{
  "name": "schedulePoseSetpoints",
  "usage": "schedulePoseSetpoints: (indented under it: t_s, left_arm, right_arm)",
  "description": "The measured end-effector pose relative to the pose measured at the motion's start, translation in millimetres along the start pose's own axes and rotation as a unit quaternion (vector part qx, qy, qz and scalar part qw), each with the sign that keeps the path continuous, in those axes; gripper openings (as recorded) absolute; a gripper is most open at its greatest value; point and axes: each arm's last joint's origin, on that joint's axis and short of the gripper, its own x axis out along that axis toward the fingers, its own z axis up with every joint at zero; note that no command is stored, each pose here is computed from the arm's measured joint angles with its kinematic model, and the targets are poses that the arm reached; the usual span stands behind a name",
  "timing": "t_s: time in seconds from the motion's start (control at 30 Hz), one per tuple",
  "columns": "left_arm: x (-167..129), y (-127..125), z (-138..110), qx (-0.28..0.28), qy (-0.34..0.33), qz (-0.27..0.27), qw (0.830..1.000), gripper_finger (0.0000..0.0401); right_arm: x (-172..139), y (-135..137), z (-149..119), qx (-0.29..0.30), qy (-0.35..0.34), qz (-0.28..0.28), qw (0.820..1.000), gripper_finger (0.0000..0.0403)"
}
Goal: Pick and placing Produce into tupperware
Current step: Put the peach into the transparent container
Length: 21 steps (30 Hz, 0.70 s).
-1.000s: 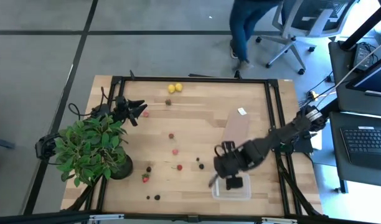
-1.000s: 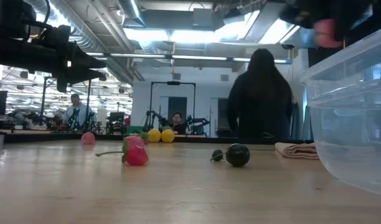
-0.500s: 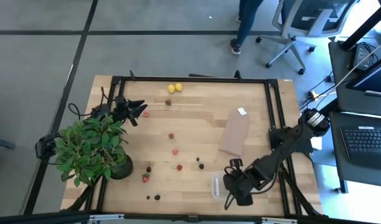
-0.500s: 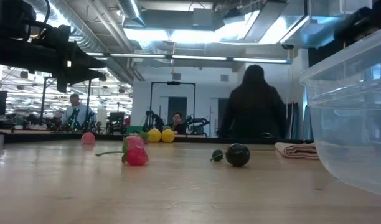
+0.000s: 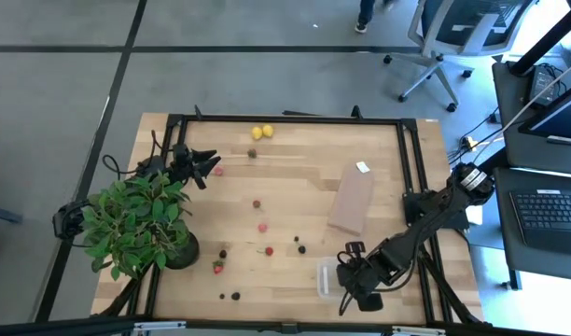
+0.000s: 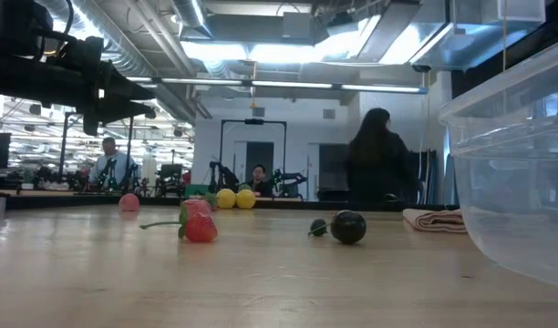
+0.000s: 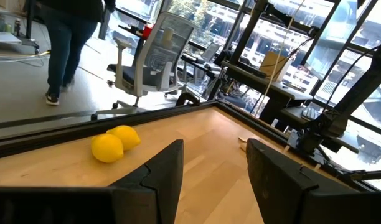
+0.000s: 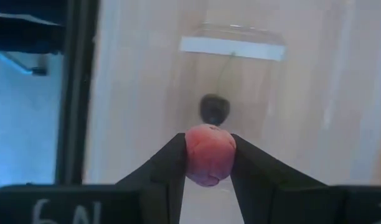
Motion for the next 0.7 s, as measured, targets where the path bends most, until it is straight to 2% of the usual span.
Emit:
schedulePoseSetpoints:
  t_s: [0.3,0.4,0.47,0.53,0.7]
  left_arm:
    - [0,-2,4,0.001,-0.019,-0.011,1.0,0.0165]
    - [-1,-6,6,0.042,-0.015,-0.073,0.996,0.0165]
    - [-1,-10,5,0.09,-0.004,-0.137,0.987,0.0165]
    - [-2,-13,5,0.115,0.006,-0.186,0.976,0.0165]
    - [-3,-16,3,0.128,0.017,-0.212,0.969,0.0165]
  right_arm:
    - [-5,-3,7,0.016,-0.006,0.039,0.999,0.0117]
    - [-5,-7,11,0.022,-0.013,0.04,0.999,0.0118]
    - [-5,-12,14,0.029,-0.017,0.04,0.999,0.0118]
    - [-5,-17,18,0.037,-0.021,0.038,0.998,0.0118]
    - [-6,-27,25,0.054,-0.031,0.035,0.997,0.0118]
